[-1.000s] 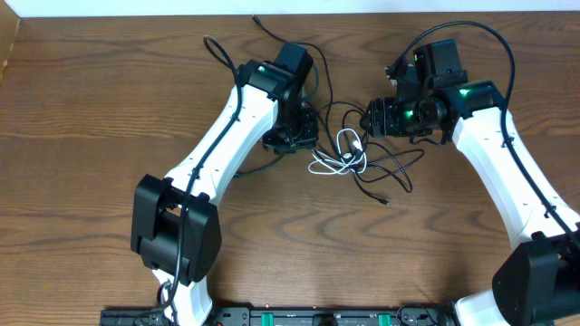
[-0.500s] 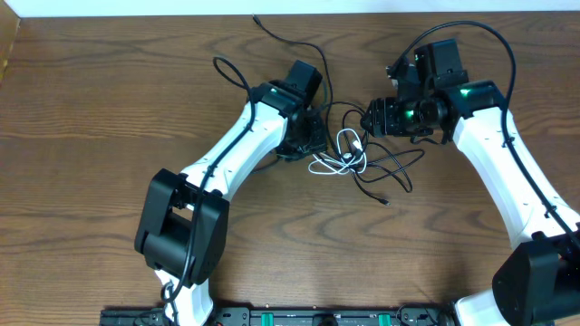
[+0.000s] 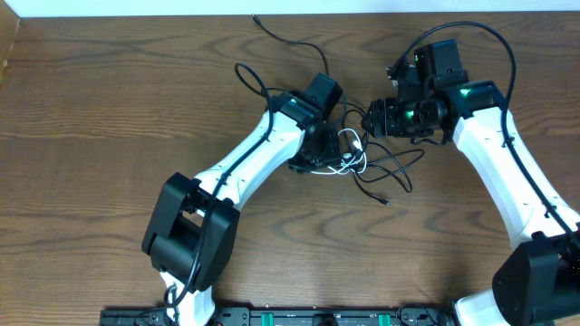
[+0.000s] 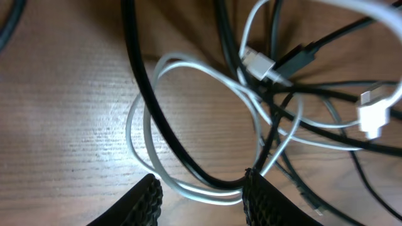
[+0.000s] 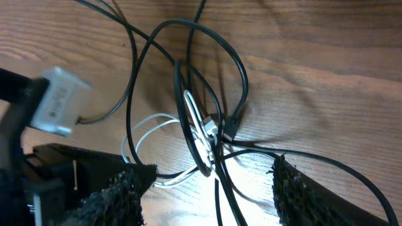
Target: Untangle cables
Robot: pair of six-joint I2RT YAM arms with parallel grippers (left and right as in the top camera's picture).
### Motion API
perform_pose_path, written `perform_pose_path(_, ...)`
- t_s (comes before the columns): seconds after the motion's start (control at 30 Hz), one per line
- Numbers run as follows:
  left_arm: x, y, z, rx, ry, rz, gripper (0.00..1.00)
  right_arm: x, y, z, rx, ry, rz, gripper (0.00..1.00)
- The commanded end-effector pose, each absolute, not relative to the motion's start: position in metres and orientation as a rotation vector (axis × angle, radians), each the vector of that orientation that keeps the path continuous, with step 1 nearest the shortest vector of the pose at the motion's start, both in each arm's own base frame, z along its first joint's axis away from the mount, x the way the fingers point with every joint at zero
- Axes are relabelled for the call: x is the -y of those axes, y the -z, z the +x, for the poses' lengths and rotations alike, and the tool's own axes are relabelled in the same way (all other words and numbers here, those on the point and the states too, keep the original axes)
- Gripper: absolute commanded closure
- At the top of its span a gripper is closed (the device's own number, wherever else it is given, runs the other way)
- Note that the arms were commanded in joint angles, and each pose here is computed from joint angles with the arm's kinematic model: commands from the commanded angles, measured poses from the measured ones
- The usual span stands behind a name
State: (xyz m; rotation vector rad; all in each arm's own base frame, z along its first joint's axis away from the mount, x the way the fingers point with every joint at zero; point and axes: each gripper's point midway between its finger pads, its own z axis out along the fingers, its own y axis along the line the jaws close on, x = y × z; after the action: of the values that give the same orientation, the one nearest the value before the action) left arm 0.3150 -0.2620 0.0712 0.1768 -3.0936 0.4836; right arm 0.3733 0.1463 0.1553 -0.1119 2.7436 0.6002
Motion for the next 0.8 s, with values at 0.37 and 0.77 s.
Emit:
perform_pose_path(0.37, 0.251, -0.036, 0.302, 3.067, -0.4, 0.298, 0.56, -0.144, -0.159, 0.373, -2.736, -0.599, -0.099, 0.34)
perform_pose_path(0.77, 0.246, -0.03, 0.289, 3.027, -0.343, 0.324, 0.64, -0.144, -0.159, 0.373, -2.736, -0.594, -0.104, 0.34)
